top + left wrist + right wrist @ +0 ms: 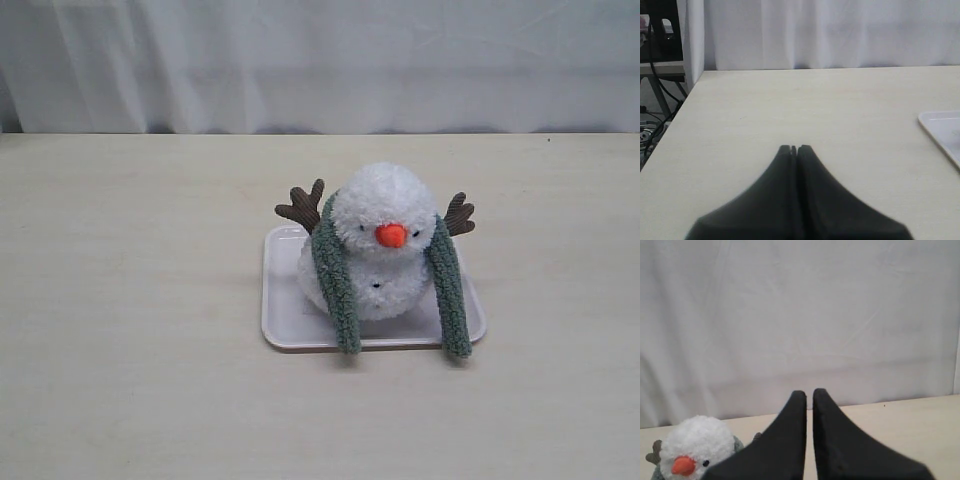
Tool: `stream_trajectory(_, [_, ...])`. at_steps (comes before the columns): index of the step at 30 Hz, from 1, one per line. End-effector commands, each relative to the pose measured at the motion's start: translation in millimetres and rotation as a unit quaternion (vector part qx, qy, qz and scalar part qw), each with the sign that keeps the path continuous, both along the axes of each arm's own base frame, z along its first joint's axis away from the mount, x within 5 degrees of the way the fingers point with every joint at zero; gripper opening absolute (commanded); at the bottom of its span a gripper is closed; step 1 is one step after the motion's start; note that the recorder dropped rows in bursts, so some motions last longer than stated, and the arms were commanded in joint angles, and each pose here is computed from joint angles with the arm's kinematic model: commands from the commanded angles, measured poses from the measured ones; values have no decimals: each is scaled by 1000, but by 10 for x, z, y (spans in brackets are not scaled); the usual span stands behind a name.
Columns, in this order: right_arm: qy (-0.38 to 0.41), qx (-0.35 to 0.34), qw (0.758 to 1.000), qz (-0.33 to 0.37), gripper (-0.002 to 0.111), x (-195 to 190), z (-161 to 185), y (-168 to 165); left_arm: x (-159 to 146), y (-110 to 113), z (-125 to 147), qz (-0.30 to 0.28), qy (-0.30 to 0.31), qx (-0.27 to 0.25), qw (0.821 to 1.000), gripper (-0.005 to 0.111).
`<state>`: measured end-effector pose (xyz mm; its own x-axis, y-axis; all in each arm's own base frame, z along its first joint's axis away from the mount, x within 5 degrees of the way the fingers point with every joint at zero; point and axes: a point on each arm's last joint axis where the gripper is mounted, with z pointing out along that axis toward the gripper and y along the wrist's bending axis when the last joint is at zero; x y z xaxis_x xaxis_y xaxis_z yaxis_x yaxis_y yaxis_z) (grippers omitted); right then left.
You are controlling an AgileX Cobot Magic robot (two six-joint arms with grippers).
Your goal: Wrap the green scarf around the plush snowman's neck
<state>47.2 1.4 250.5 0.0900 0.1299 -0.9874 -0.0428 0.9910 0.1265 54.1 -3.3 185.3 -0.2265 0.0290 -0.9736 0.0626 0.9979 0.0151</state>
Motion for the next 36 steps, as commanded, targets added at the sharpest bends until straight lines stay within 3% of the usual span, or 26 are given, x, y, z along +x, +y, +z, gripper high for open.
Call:
stream_trajectory(1, [17, -6, 1000, -3, 4, 32, -141, -2, 0, 2, 0, 2, -4, -2, 1000, 0])
stream_trajectory(14, [67, -8, 998, -3, 4, 91, -487, 0, 0, 2, 0, 2, -4, -2, 1000, 0])
stream_trajectory(36, [85, -8, 996, -3, 4, 90, -521, -1, 0, 2, 0, 2, -4, -2, 1000, 0])
